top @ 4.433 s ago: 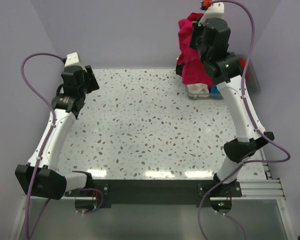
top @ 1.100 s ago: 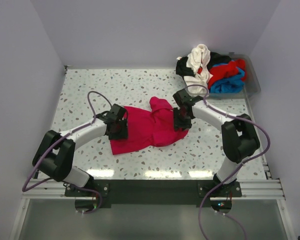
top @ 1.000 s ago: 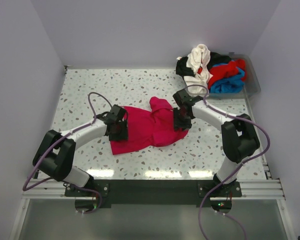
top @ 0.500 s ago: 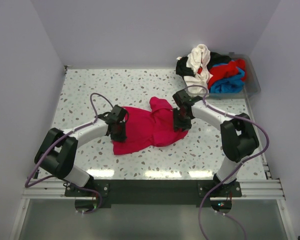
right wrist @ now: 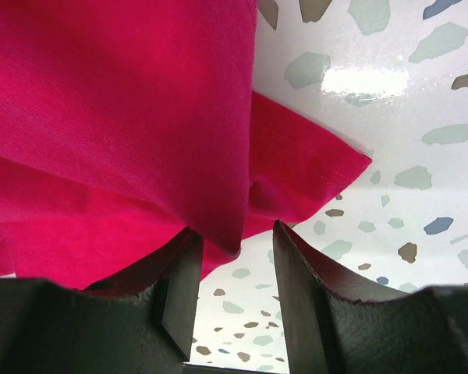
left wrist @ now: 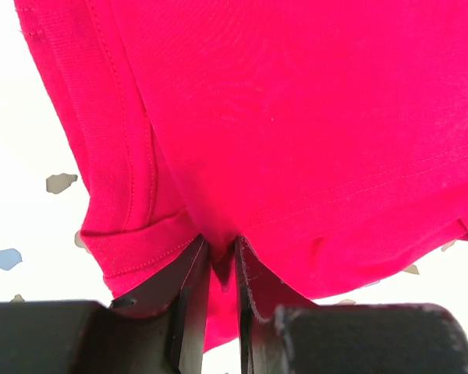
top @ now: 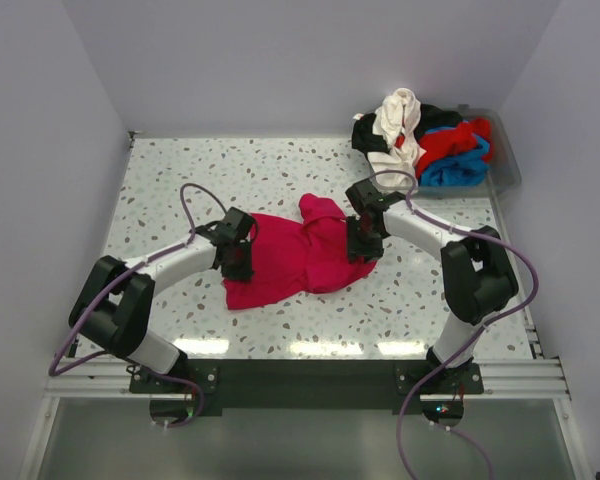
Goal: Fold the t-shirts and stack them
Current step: Flatten the tshirt out
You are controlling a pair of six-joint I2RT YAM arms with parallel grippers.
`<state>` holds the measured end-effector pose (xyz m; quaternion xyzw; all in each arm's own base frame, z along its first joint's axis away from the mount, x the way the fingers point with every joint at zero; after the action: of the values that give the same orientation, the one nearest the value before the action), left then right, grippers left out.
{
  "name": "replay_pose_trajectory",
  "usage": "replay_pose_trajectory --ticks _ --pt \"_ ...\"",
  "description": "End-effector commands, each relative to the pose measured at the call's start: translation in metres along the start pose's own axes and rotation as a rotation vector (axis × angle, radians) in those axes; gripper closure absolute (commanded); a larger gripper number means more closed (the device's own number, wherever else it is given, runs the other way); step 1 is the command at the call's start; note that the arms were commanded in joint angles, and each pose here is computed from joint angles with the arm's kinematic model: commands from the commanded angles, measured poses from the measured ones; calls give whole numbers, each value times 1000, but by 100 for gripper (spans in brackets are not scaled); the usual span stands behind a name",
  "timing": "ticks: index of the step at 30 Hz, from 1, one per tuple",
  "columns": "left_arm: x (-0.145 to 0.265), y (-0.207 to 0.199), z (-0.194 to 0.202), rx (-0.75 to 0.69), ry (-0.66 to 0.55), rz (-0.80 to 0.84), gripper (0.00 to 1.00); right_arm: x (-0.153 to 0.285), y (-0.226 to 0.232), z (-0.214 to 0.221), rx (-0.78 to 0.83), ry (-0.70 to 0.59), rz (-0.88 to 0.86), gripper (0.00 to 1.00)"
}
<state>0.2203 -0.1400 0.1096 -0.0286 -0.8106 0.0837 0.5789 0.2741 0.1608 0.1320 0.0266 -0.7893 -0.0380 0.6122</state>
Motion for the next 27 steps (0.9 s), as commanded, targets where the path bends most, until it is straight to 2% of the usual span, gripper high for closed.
replay_pose_trajectory --ticks 1,7,15,17,19,22,23,27 --pt "14 -10 -13 20 -51 29 77 7 1 -6 -19 -26 0 55" --pt "16 -9 -14 22 -54 24 78 6 1 -5 -22 -22 3 55" --pt "20 -9 -16 25 -59 11 100 5 -1 -5 -23 -20 15 55" --pt "23 -8 -16 32 -66 3 100 4 -2 -4 -25 -18 18 56" --pt "28 -9 -19 32 -77 4 100 3 -4 -4 -32 -13 18 69" --pt "34 -10 -21 39 -82 2 100 1 -5 -4 -39 -7 20 96" --pt "35 -9 -21 39 -80 -9 100 0 -6 -4 -42 -7 21 99" --pt "45 -6 -29 48 -104 -29 99 0 -8 -5 -52 -6 29 100"
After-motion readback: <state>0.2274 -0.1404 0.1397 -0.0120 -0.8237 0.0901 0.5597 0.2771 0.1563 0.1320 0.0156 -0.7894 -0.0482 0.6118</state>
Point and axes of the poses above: each gripper's point midway between its finger pads, its own x axis back along the fingers, its own y axis along the line the jaws close on, z = x × y, the point moved 9 cm from there along x, back along the fingers, and after that the axes turned 1 degree about x, right-handed, at the moved point
